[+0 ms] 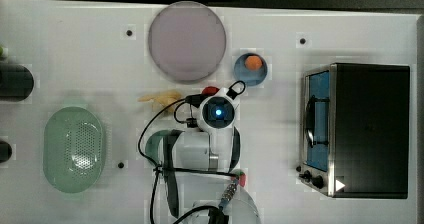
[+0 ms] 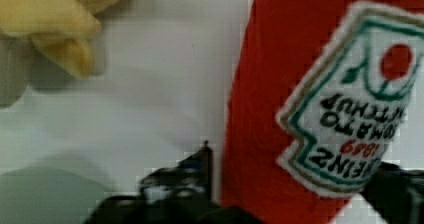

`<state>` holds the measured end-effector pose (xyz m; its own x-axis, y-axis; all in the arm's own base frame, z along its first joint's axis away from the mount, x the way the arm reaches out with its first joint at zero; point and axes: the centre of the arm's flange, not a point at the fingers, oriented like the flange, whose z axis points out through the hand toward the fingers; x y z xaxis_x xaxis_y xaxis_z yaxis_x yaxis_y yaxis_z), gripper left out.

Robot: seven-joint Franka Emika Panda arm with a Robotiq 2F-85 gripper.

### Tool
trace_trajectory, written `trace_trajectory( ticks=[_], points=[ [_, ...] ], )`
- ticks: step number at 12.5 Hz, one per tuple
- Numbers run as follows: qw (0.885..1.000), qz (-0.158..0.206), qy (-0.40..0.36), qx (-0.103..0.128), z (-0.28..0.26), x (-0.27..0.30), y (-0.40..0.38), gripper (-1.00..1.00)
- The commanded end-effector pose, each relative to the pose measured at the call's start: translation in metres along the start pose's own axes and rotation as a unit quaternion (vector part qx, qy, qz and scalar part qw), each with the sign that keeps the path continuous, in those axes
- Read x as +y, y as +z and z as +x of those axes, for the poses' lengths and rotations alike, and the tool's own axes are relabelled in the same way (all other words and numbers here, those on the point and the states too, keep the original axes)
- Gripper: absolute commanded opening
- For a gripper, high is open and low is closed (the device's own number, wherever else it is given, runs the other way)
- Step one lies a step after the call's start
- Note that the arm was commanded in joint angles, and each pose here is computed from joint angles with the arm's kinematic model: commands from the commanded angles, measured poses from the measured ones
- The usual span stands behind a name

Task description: Pick Ketchup from the table and place it in strainer.

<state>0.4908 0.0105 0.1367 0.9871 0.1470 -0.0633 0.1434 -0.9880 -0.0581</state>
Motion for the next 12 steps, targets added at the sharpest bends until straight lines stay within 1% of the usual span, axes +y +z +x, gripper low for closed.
trace_trajectory(
  ticks=[1, 3, 4, 5, 7, 10, 11, 12],
  points=[
    [0.999, -0.013, -0.015, 0.048, 0.014, 0.003, -0.039, 0.16],
    [0.998, -0.018, -0.008, 0.066, 0.018, 0.004, -0.070, 0.16],
    [0.997, -0.021, -0.009, 0.070, 0.019, 0.003, -0.091, 0.16],
    [0.997, -0.023, -0.011, 0.070, 0.018, 0.001, -0.115, 0.16],
    [0.998, -0.025, -0.018, 0.057, 0.013, -0.011, -0.169, 0.16],
    [1.000, -0.027, -0.002, 0.013, 0.003, -0.043, -0.243, 0.16],
    [1.000, -0.029, 0.007, 0.005, 0.000, -0.056, -0.262, 0.16],
    [0.999, -0.032, 0.009, 0.006, 0.001, -0.073, -0.277, 0.16]
  ],
)
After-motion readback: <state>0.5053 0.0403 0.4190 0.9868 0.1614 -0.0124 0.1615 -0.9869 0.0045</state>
